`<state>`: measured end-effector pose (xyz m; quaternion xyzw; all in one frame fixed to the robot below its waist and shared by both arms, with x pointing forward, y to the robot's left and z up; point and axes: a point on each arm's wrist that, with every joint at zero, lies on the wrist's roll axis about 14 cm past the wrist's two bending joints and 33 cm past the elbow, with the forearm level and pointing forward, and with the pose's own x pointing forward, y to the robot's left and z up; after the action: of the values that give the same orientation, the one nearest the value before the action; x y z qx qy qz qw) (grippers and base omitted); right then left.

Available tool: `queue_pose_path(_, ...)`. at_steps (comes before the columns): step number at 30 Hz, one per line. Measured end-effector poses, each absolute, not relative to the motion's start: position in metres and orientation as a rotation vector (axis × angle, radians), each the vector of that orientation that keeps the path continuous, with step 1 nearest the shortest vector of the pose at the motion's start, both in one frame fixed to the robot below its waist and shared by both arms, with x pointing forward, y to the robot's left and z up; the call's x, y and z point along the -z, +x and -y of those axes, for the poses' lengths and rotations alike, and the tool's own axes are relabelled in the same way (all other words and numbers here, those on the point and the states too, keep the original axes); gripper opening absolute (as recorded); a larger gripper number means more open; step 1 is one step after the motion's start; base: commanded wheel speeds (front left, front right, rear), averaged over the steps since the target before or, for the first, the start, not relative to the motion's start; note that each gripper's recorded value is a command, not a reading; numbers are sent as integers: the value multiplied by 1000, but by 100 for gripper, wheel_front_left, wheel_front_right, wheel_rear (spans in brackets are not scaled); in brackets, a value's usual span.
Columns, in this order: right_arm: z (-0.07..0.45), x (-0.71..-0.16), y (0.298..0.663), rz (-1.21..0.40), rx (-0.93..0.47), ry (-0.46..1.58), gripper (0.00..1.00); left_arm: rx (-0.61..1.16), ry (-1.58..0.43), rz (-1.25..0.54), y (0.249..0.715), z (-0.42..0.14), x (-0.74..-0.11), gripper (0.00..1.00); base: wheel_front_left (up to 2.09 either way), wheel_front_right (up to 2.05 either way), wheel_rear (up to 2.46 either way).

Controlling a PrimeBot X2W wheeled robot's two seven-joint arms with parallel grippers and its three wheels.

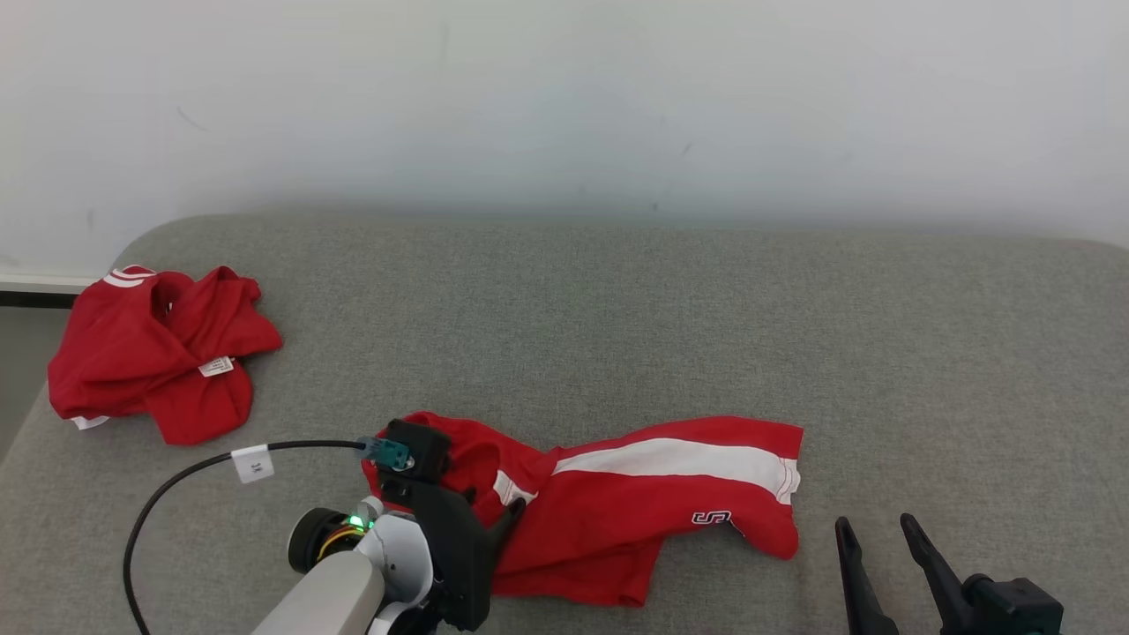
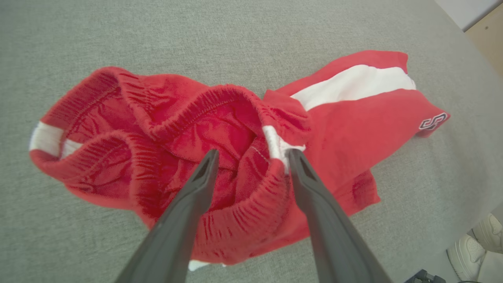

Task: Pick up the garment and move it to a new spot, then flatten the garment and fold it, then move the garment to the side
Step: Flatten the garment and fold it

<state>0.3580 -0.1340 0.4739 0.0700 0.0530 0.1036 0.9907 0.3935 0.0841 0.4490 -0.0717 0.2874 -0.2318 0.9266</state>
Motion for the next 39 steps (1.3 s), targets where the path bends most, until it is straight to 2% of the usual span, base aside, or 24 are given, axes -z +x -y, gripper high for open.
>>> queue_pose_path(2,132,-475,359,-105,-218,137,100,491,-147,-602,391,-80,-448,78,0,0,0)
queue_pose_path(3,130,-476,360,-103,-223,135,100,496,-148,-603,391,-78,-448,69,0,0,0)
queue_pose_path(4,129,-477,361,-103,-229,131,100,501,-149,-604,391,-77,-448,54,0,0,0)
queue_pose_path(5,128,-478,362,-101,-236,127,100,505,-153,-601,392,-76,-449,47,0,0,0)
queue_pose_path(9,124,-485,368,-88,-258,111,100,503,-149,-581,397,-76,-453,47,0,0,0)
queue_pose_path(12,119,-490,374,-81,-281,100,100,494,-147,-562,401,-78,-456,60,0,0,0)
queue_pose_path(13,118,-491,376,-82,-288,95,100,494,-144,-563,402,-78,-456,69,0,0,0)
queue_pose_path(17,113,-494,384,-83,-315,79,100,502,-131,-548,408,-76,-462,74,0,0,0)
queue_pose_path(19,111,-491,386,-98,-322,76,100,508,-119,-549,409,-75,-463,65,0,0,0)
queue_pose_path(20,111,-489,387,-112,-324,74,100,511,-114,-549,410,-75,-463,66,0,0,0)
queue_pose_path(21,111,-487,389,-120,-325,73,100,513,-114,-549,411,-74,-464,55,0,0,0)
queue_pose_path(25,112,-479,394,-166,-328,67,100,519,-86,-600,412,-75,-458,25,0,0,0)
queue_pose_path(26,113,-475,395,-183,-326,65,100,520,-82,-617,411,-76,-455,10,0,0,0)
queue_pose_path(27,115,-471,396,-208,-319,66,100,517,-82,-639,410,-77,-452,0,0,0,0)
queue_pose_path(31,124,-452,400,-309,-286,73,100,509,-63,-701,406,-82,-442,0,0,0,0)
queue_pose_path(39,130,-431,413,-472,-220,118,100,513,-72,-692,403,-75,-442,0,0,0,0)
